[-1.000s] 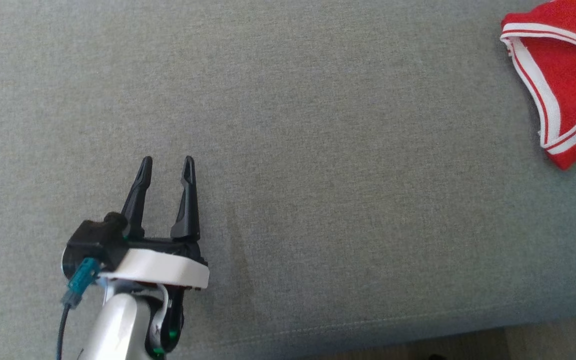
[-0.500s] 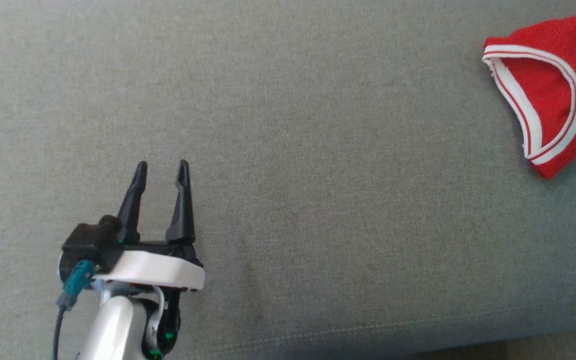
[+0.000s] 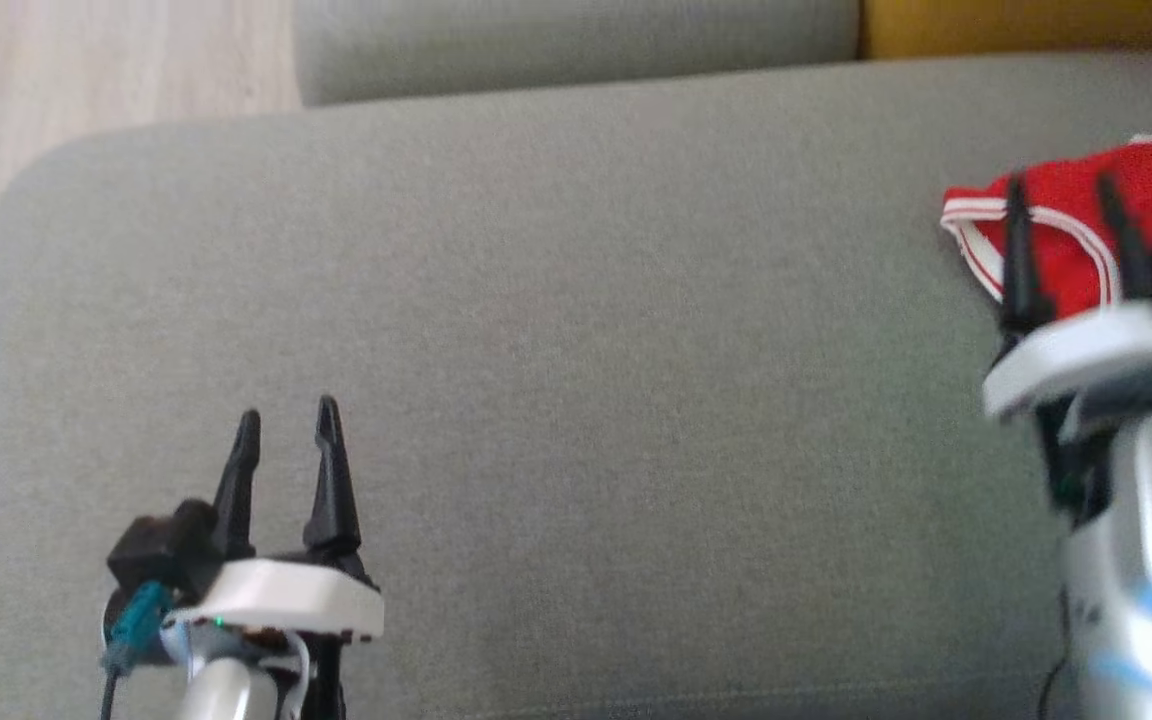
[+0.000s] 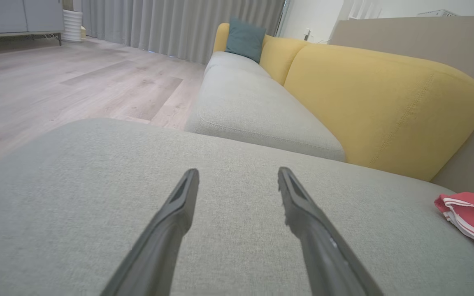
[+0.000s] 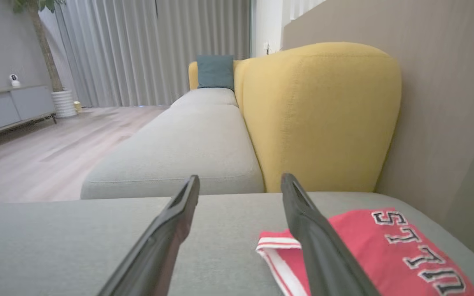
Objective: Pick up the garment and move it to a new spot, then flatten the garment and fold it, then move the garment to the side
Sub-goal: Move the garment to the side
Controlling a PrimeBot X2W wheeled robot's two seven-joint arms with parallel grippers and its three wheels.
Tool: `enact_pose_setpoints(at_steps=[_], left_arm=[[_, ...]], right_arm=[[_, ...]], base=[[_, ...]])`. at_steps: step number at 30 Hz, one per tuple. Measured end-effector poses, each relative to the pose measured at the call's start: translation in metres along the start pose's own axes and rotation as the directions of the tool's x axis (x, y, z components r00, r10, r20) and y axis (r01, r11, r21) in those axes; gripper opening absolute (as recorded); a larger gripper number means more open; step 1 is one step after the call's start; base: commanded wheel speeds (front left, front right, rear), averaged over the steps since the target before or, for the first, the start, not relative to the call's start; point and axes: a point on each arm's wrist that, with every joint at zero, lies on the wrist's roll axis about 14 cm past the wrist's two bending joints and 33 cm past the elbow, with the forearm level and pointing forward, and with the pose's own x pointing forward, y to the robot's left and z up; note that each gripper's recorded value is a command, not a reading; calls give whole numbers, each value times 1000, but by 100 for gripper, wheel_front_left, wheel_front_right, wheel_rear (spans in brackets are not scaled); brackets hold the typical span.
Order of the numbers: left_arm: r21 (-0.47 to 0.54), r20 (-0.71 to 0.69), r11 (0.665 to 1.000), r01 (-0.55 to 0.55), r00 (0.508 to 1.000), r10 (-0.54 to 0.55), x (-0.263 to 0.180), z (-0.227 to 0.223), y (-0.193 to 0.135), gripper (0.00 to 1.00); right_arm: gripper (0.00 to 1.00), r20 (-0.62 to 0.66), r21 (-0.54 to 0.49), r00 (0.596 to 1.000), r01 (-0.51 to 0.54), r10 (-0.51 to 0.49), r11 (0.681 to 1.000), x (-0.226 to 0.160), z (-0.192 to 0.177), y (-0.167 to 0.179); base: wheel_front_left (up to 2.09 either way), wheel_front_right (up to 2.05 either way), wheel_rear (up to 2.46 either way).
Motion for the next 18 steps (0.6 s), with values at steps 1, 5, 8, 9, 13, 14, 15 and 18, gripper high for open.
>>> enact_pose_setpoints(at_steps=[1,5,8,9,13,14,15,18], left_arm=[[1,4,1000,-5,1000,5,-5,2,1,100],[21,-1,999,-41,999,41,-23,1,11,100],[34,-11,998,-59,998,59,-33,-2,17,100],[37,-13,997,-64,998,65,-35,-3,19,100],[45,-13,996,-76,997,76,-40,-3,23,100],[47,-17,996,-79,997,79,-41,-4,24,100],[47,-20,996,-81,996,82,-42,-6,25,100],[47,-26,996,-78,997,79,-43,-7,25,100]], right_arm=[[100,6,17,1000,-11,11,1000,-8,-3,7],[100,40,33,997,-71,70,997,-35,-6,34],[100,60,42,992,-113,110,993,-50,-7,50],[100,65,66,990,-127,123,990,-55,-9,56],[100,77,130,987,-150,141,980,-70,-16,66],[100,76,137,987,-149,140,979,-73,-19,66],[100,70,141,988,-150,141,979,-76,-22,66],[100,47,151,988,-153,147,977,-85,-33,69]], base=[[0,0,0],[0,0,0],[0,0,0],[0,0,0],[0,0,0],[0,0,0],[0,0,0],[0,0,0]])
